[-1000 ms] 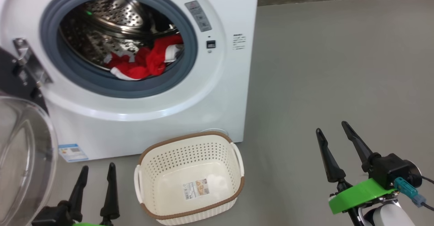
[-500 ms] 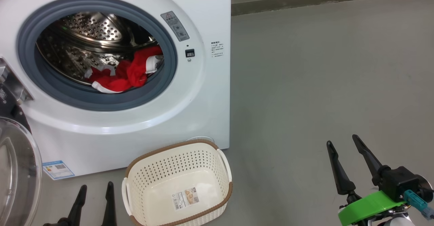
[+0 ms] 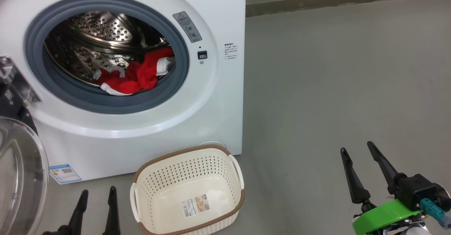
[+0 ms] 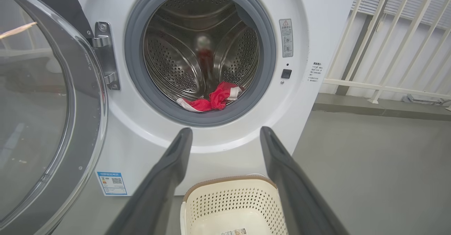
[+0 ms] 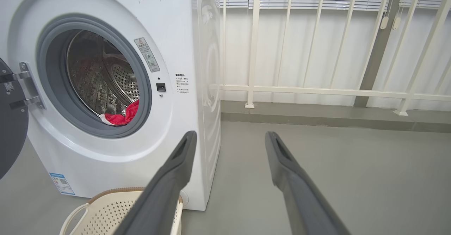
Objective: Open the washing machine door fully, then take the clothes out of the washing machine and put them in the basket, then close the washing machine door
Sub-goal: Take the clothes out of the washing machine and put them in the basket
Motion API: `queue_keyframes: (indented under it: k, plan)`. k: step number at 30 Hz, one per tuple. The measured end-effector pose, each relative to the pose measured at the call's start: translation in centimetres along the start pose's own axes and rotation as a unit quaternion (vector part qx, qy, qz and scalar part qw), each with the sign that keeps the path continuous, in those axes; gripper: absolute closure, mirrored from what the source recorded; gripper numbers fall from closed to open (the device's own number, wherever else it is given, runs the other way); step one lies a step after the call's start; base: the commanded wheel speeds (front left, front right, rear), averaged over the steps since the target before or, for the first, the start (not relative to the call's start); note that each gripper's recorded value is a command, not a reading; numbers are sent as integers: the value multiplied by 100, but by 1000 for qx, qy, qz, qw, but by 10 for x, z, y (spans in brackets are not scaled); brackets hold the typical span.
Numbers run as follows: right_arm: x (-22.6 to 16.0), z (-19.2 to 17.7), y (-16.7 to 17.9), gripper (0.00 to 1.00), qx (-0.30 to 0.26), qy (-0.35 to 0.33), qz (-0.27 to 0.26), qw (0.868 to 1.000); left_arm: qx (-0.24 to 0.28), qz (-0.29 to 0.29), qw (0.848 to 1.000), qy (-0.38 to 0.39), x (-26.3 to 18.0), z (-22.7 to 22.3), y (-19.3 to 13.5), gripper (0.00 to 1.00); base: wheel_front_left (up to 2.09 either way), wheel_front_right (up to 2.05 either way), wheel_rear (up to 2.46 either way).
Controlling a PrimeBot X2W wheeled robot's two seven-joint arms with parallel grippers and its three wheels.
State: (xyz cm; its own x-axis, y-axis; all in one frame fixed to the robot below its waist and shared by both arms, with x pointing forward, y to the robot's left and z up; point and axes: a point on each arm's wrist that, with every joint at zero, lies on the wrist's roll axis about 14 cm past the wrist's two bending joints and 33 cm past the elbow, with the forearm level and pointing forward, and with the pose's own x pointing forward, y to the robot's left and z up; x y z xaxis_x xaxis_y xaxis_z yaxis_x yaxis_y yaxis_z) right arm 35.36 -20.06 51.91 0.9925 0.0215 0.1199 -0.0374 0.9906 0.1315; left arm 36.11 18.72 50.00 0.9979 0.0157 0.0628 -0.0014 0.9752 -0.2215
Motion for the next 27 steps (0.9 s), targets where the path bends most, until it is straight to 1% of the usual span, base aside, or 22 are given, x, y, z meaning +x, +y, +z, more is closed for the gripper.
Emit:
queue_keyframes:
  k: [5,10,17,22,27]
  plan:
    - [1,-1,1,0,0,2,2,1000,2,11,1000,1,-1,-1,4,0,22,-24,2]
    - [2,-3,1,0,0,5,1,1000,4,18,1000,4,0,-2,6,0,90,-90,0]
    - [1,-5,1,0,0,7,1,1000,5,21,1000,5,0,-3,6,0,172,-172,0]
    - [1,-6,0,0,0,9,1,1000,-6,14,1000,-6,2,3,3,0,204,-204,0]
    - [2,-8,1,0,-1,12,2,1000,-7,11,1000,-7,2,4,2,0,143,-143,0]
